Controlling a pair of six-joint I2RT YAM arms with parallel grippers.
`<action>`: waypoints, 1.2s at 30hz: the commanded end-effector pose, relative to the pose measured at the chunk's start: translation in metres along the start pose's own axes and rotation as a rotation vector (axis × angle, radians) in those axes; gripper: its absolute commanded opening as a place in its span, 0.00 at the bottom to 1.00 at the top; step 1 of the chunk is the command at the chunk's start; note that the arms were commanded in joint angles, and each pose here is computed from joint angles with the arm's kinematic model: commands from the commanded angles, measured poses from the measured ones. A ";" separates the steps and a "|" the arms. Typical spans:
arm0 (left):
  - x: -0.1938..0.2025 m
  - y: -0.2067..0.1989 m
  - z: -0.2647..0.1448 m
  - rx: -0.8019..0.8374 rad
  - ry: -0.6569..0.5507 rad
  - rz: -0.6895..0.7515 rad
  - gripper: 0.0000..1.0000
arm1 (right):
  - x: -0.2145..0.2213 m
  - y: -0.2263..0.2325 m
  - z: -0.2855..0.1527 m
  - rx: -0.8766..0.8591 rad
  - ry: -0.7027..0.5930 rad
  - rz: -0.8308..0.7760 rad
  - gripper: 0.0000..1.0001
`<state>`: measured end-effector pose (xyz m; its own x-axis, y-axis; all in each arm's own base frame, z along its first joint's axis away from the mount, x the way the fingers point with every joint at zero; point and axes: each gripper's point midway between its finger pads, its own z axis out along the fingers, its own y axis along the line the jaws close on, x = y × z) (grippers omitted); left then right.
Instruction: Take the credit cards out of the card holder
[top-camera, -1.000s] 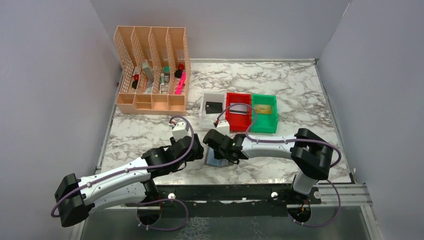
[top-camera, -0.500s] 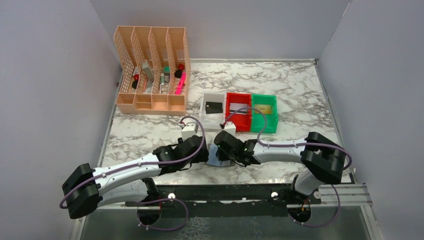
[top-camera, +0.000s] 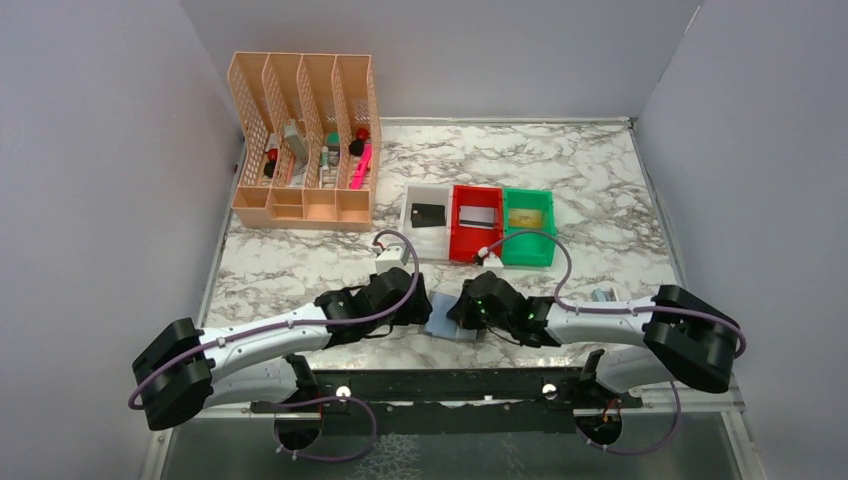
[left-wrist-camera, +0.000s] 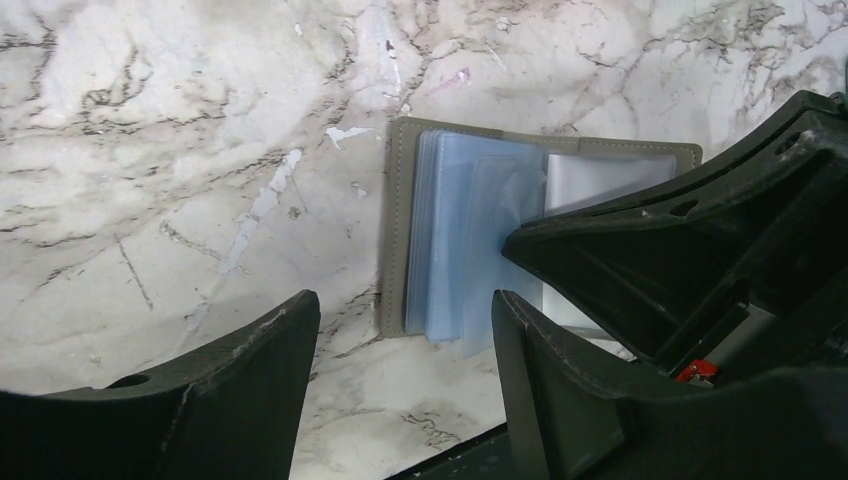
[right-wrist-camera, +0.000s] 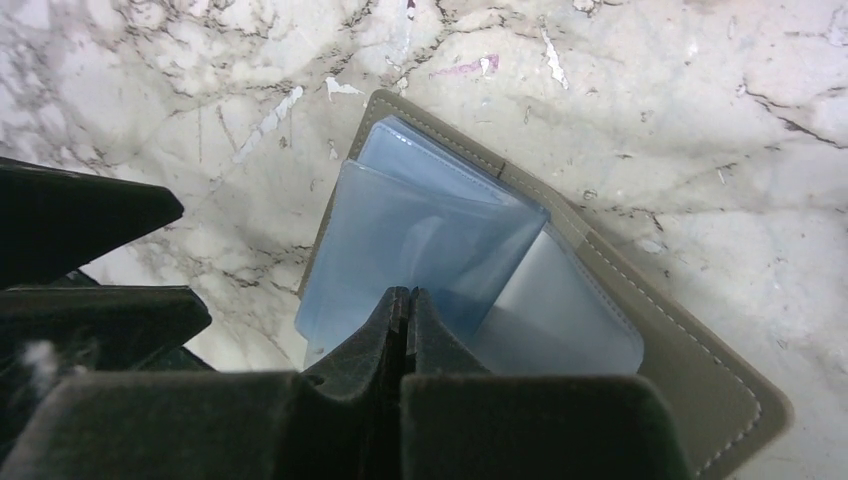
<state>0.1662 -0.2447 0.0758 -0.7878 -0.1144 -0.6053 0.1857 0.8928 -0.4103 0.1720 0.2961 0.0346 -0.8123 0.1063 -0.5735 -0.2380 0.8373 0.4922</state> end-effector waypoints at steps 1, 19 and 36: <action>-0.010 -0.028 0.000 0.104 -0.004 0.008 0.68 | -0.016 0.015 -0.010 -0.110 -0.084 0.089 0.01; 0.018 -0.049 0.028 0.138 0.168 0.080 0.67 | -0.008 -0.009 -0.014 -0.093 -0.074 0.175 0.01; 0.029 -0.064 0.030 0.200 0.230 0.050 0.63 | -0.002 -0.014 -0.010 -0.075 -0.046 0.188 0.01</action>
<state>0.1461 -0.3020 0.0470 -0.8858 0.0730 -0.4582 0.3088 0.8299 -0.4646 0.1739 0.2802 0.0412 -0.8098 0.2819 -0.5146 -0.1395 0.7594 0.6354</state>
